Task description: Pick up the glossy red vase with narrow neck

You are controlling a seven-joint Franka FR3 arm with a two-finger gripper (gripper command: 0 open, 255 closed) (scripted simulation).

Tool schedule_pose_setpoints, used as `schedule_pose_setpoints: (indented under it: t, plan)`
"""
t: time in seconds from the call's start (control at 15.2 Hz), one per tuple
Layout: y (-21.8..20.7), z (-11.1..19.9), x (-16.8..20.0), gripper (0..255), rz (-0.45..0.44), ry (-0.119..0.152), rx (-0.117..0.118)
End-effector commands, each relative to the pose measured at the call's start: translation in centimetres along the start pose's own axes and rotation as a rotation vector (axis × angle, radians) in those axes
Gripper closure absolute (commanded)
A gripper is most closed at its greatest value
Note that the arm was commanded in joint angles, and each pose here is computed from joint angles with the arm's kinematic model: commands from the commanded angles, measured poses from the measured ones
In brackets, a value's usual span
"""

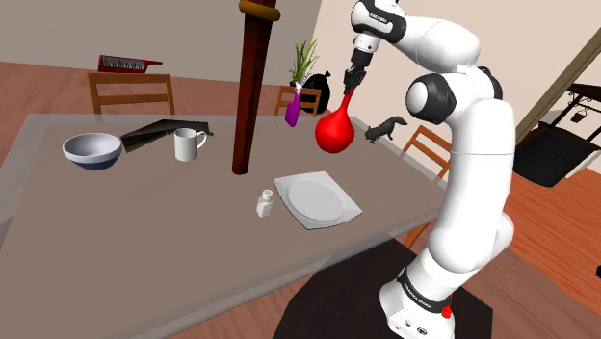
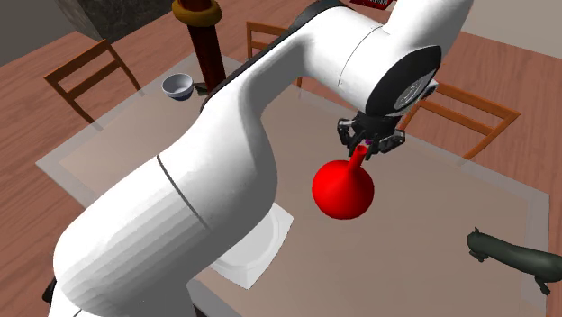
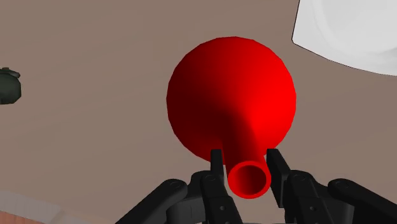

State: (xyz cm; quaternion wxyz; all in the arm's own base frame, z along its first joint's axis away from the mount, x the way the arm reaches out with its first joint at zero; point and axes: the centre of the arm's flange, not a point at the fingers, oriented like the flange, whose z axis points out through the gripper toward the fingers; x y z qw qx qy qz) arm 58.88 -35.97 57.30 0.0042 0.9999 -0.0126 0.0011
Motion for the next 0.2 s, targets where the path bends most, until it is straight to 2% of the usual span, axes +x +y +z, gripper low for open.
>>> schedule_pose_setpoints:
  t: [0.0, 0.13]
  plan:
    - [0.05, -1.17, -0.07, 255, 0.000, 0.001, -0.001]
    - [0.04, -1.24, -0.07, 255, 0.000, 0.001, -0.001]
